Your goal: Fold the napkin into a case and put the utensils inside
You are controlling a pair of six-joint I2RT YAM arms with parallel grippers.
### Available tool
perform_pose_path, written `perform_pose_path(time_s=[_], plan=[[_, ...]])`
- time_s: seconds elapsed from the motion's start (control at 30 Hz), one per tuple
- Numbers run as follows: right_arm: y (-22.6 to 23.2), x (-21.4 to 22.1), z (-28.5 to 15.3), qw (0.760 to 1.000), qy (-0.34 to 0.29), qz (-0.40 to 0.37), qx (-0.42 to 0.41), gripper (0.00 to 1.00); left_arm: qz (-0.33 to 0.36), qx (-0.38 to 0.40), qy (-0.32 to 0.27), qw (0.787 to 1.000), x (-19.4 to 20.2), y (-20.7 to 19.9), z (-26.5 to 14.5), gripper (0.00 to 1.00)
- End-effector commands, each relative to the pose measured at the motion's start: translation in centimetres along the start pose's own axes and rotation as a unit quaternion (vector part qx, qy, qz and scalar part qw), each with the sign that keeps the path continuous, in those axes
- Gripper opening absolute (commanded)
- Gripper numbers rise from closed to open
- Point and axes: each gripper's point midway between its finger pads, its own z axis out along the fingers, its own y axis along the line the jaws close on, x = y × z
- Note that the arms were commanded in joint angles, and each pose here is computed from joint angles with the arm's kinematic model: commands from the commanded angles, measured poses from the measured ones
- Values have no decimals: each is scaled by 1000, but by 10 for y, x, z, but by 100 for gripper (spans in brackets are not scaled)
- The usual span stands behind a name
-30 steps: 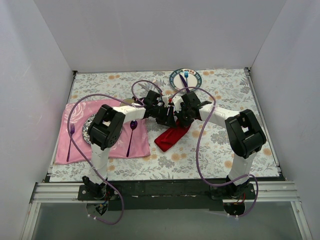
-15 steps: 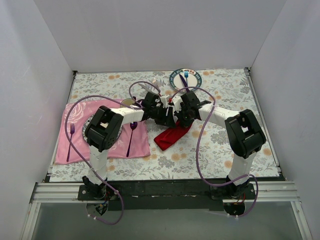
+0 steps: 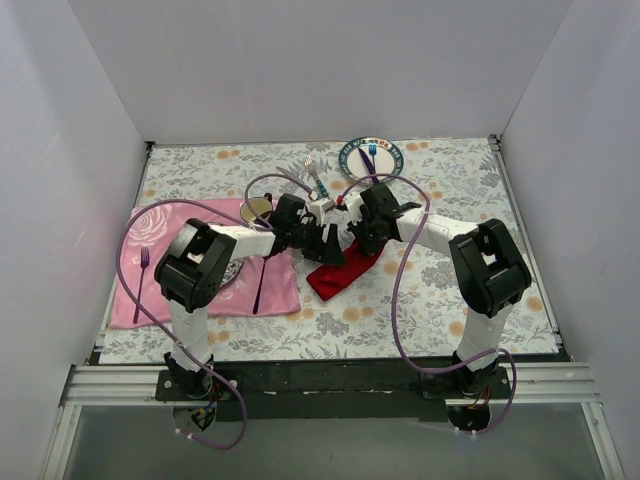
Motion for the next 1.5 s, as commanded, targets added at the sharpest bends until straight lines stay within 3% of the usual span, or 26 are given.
perform_pose_path(time_s=[0.0,0.43,0.87,0.97,1.17,1.23,1.47], plan=[[-1,30,12,999,43,25,9,1,-4,-9,19,1000,31,-4,-9,64],[2,31,12,998,46,36,4,1,91,-54,9,994,39,2,-6,59],[8,22,3,999,43,31,-14,1,74,-89,29,993,46,21,-6,16],[8,6,-5,999,28,20,-21,10,76,-92,34,992,47,23,-5,9],[16,-34,-37,998,-24,-9,-49,28,81,-92,51,991,52,27,-3,5],[19,-43,-49,997,-40,-18,-63,39,84,-88,51,991,51,26,-3,5],[-15,-57,-82,991,-111,-65,-28,50,91,-82,58,991,53,27,-2,5]])
